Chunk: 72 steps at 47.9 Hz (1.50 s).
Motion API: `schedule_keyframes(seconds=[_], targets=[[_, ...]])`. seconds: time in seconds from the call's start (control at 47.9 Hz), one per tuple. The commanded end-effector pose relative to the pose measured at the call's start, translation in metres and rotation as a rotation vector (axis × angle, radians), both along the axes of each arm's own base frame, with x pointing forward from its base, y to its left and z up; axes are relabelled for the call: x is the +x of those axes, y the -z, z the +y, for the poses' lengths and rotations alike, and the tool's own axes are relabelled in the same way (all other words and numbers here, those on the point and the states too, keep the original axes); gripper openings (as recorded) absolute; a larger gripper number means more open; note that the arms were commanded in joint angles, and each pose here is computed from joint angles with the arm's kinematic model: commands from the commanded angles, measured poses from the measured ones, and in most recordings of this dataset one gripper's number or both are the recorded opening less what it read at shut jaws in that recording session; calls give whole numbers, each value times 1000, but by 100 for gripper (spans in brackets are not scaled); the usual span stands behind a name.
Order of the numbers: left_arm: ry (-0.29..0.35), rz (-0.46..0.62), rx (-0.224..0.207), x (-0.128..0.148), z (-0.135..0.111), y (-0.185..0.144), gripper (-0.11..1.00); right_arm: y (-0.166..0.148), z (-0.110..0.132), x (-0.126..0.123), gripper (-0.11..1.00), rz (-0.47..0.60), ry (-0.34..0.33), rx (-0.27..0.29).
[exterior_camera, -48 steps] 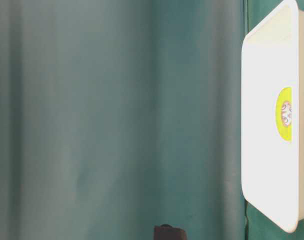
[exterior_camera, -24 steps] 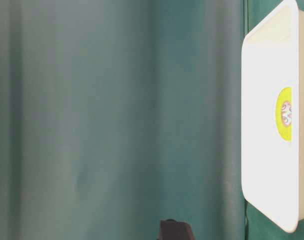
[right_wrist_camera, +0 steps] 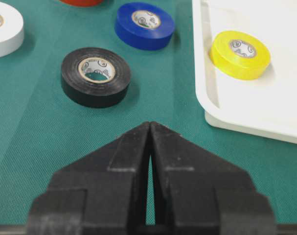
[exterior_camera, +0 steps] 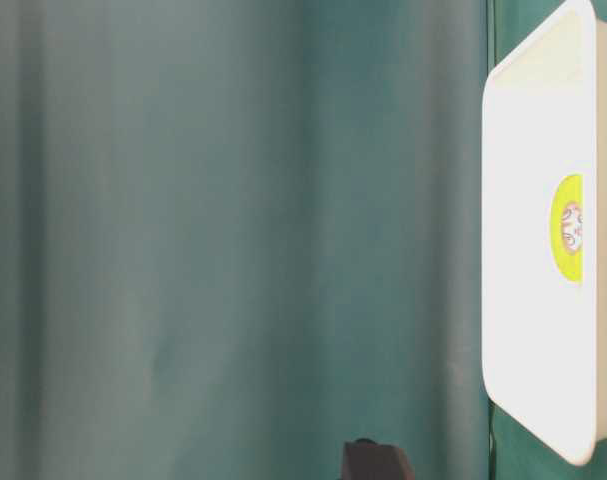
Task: Put the tape into the white case with the left arm.
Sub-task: 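Move the left gripper back and down onto the teal tape roll, then grip the teal tape rim and lift it toward the case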
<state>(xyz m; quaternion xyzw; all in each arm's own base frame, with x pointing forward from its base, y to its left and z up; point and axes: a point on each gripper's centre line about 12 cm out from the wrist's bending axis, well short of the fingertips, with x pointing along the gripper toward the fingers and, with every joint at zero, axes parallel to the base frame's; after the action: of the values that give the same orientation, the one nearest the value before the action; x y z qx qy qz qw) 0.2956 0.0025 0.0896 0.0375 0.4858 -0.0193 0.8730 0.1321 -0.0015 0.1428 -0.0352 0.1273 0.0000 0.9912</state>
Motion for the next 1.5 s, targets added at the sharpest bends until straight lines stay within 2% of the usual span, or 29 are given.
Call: schedule_keyframes(seconds=[0.0, 0.084, 0.125, 0.188, 0.313, 0.376, 0.731, 1.002, 1.315, 1.482], targets=[[1, -2, 3, 4, 1, 2, 92, -4, 0, 2, -9, -14, 0, -3], [-1, -6, 2, 6, 1, 1, 89, -4, 0, 2, -9, -14, 0, -3], [-2, -8, 1, 6, 1, 0, 83, -4, 0, 2, -9, -14, 0, -3], [-4, -18, -1, 7, 1, -3, 69, -4, 0, 2, -9, -15, -2, -3], [-7, -37, -2, 8, 1, -9, 34, -4, 0, 2, -9, -15, 0, -3], [-8, -49, -3, 8, 1, -13, 25, -4, 0, 2, -9, -15, 0, -3], [-13, -127, -40, 10, -12, -49, 25, -4, 0, 2, -9, -17, 0, -3], [34, -206, -61, 11, -30, -97, 25, -4, 0, 2, -9, -17, 0, -3], [27, -237, -59, 16, -27, -108, 25, -4, 0, 2, -9, -17, 0, -3], [-7, -267, -50, 28, -15, -115, 25, -5, 0, 2, -9, -18, -1, -4]])
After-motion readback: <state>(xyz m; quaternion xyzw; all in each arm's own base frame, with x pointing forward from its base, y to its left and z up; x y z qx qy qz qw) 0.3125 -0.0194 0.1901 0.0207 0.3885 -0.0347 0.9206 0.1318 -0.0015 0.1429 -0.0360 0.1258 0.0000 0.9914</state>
